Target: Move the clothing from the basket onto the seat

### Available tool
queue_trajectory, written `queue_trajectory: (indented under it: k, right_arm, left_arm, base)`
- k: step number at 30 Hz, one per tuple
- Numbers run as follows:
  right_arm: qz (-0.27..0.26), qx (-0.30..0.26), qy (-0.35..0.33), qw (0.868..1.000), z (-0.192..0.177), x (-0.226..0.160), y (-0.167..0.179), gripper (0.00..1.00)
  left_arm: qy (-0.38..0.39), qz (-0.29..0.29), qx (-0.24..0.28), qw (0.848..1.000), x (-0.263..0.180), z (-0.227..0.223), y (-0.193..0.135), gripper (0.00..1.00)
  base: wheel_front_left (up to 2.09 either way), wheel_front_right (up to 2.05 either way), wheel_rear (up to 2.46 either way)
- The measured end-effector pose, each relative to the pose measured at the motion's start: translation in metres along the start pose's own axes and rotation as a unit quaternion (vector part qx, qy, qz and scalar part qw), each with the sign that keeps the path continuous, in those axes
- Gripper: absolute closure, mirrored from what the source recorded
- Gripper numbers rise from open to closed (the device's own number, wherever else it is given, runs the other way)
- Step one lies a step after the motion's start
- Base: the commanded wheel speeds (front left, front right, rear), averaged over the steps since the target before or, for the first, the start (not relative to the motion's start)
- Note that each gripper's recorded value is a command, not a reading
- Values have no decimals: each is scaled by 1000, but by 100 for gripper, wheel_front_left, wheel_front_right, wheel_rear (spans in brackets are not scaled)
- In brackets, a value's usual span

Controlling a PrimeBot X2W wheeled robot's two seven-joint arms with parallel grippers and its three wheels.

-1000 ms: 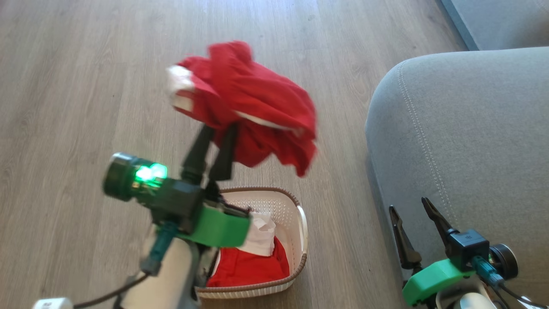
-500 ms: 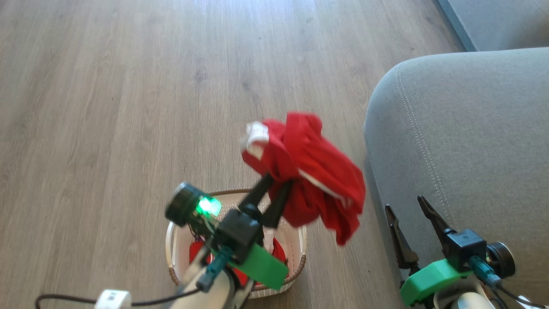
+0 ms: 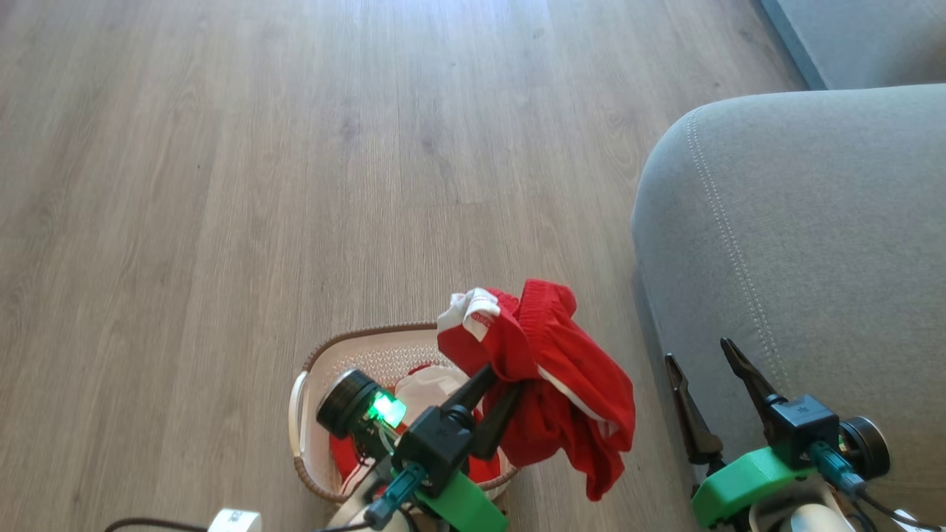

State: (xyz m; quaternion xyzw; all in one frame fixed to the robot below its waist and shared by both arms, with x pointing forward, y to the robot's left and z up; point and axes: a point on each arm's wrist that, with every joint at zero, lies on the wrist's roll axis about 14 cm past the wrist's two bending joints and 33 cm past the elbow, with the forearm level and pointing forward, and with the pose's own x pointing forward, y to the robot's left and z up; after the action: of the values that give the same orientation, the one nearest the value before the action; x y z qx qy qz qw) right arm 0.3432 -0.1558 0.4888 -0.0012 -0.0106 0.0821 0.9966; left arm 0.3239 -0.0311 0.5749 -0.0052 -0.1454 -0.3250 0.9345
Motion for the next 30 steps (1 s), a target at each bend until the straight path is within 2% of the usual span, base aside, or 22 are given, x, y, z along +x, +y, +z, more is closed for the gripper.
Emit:
queue_trajectory:
  k: [18,23,28,30]
  right_arm:
    - [14,-12,1,1000,0,3,2,0]
    - [53,-44,-14,998,12,-3,10,0]
    - [129,-68,-27,989,21,-12,39,0]
    - [135,-64,-30,988,24,-13,42,0]
  left_arm:
    - [11,18,-9,1000,0,-8,12,100]
    - [16,21,-10,1000,1,-12,15,100]
    - [21,23,-11,999,2,-16,18,100]
    - [21,25,-10,999,2,-17,19,100]
  base:
    - [0,0,0]
    - [0,0,0]
    - [0,0,0]
    - [0,0,0]
